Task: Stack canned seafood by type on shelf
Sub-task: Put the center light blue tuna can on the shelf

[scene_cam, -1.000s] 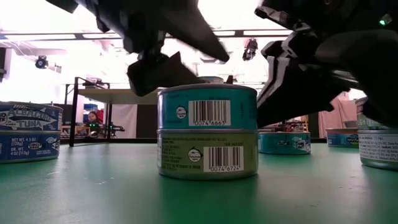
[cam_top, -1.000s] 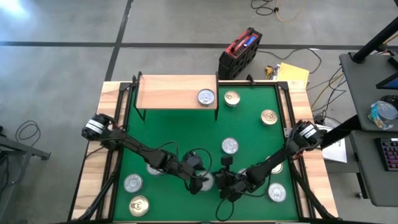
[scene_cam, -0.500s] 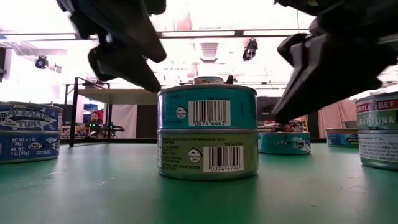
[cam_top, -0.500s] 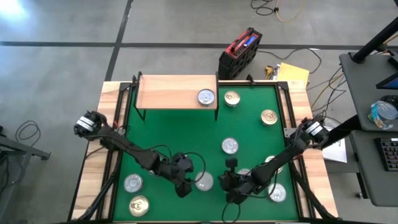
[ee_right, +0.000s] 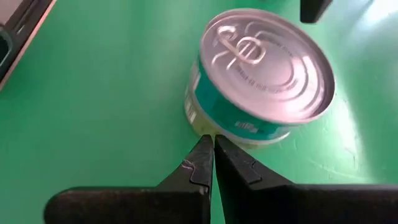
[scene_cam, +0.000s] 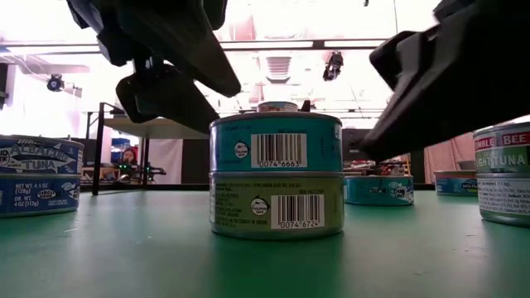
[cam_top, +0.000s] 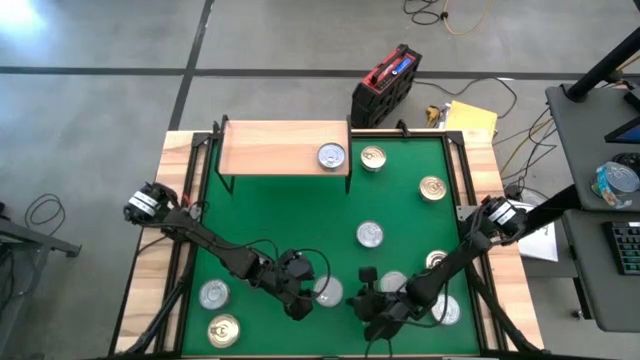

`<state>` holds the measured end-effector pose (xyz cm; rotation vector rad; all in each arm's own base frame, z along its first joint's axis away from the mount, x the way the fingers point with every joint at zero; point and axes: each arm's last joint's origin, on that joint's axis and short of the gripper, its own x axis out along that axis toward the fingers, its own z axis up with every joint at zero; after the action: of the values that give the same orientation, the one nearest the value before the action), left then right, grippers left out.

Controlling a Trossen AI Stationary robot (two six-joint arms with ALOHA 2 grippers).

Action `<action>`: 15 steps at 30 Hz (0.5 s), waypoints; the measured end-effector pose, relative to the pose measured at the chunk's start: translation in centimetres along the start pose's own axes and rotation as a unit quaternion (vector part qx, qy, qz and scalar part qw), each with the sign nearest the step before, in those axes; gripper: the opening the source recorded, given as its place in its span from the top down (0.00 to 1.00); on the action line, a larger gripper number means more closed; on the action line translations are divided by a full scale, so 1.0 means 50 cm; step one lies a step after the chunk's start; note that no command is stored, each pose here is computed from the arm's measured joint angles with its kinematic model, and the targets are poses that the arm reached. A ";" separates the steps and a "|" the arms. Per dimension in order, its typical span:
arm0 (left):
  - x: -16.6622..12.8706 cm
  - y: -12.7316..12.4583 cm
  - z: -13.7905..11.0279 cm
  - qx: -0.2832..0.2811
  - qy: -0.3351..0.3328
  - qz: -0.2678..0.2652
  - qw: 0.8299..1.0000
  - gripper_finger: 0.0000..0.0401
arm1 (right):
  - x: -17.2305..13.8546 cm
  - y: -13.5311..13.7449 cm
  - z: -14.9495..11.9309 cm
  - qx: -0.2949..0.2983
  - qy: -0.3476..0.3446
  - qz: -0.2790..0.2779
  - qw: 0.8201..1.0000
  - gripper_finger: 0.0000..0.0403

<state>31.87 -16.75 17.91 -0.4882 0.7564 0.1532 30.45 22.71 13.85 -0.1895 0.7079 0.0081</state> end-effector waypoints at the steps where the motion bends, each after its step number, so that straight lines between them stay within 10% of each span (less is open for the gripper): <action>1: 0.000 0.002 -0.001 -0.002 0.000 0.006 1.000 0.42 | 0.002 0.000 0.000 0.001 -0.002 -0.001 1.000 0.98; 15: 0.029 0.033 -0.035 -0.058 -0.034 -0.014 0.998 0.42 | 0.017 -0.024 0.007 0.002 -0.001 -0.015 1.000 0.98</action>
<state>31.32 -16.19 15.20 -0.5998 0.6765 0.1872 31.43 21.56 13.76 -0.1957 0.7037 -0.0210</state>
